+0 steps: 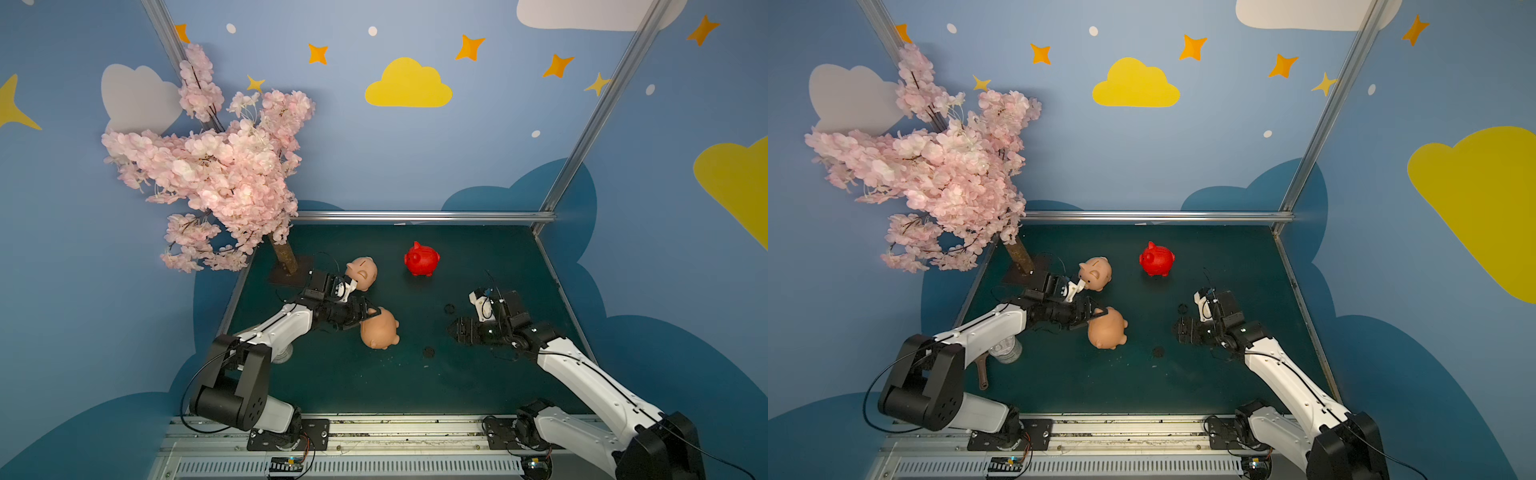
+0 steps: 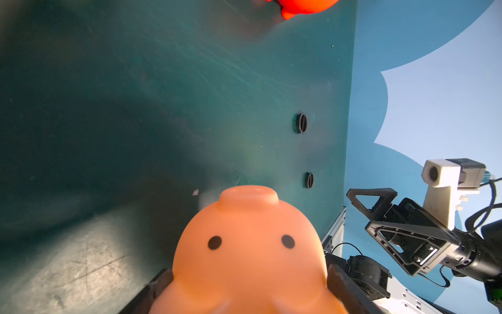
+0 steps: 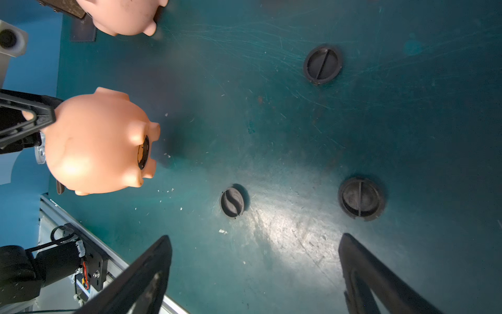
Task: Close piggy banks
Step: Turn over the piggy bank at the center of the board.
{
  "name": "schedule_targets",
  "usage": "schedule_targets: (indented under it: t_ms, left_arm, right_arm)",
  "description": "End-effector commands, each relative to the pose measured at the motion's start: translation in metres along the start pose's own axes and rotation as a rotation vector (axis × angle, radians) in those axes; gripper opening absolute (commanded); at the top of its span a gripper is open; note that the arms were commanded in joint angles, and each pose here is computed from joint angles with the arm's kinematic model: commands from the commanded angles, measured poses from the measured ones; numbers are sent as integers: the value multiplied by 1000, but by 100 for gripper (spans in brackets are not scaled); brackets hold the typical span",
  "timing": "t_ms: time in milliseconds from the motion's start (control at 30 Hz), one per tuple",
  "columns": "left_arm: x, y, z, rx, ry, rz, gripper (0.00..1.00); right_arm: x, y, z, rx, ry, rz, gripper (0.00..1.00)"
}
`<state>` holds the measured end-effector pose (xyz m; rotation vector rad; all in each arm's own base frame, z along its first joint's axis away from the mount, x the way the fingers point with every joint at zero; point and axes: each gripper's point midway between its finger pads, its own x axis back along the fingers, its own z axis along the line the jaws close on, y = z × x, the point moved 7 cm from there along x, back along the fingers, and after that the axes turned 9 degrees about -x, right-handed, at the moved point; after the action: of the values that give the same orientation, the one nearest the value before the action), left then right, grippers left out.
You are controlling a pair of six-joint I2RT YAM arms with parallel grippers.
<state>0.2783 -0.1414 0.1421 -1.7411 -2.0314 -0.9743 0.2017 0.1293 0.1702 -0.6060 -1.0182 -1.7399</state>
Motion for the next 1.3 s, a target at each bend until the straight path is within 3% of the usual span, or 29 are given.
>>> schedule_targets:
  t_ms: [0,133,333,700,1000,1267]
  left_arm:
    - [-1,2,1,-15,-24,3,87]
    - [-4,1,7,-3,-7,9,88]
    - [-3,1,14,13,49,13,99]
    - [0,5,19,19,132,13,99]
    - [5,8,29,42,255,32,99]
    - [10,9,32,55,298,33,99]
  right_arm:
    - [4,7,6,2,-5,-17,95]
    - [3,6,5,2,-11,-11,95]
    - [0,5,3,0,-22,-4,95]
    - [-8,9,-7,-16,-103,-5,94]
    - [-20,12,-27,-89,-283,27,75]
    - [-44,13,-36,-51,-384,213,59]
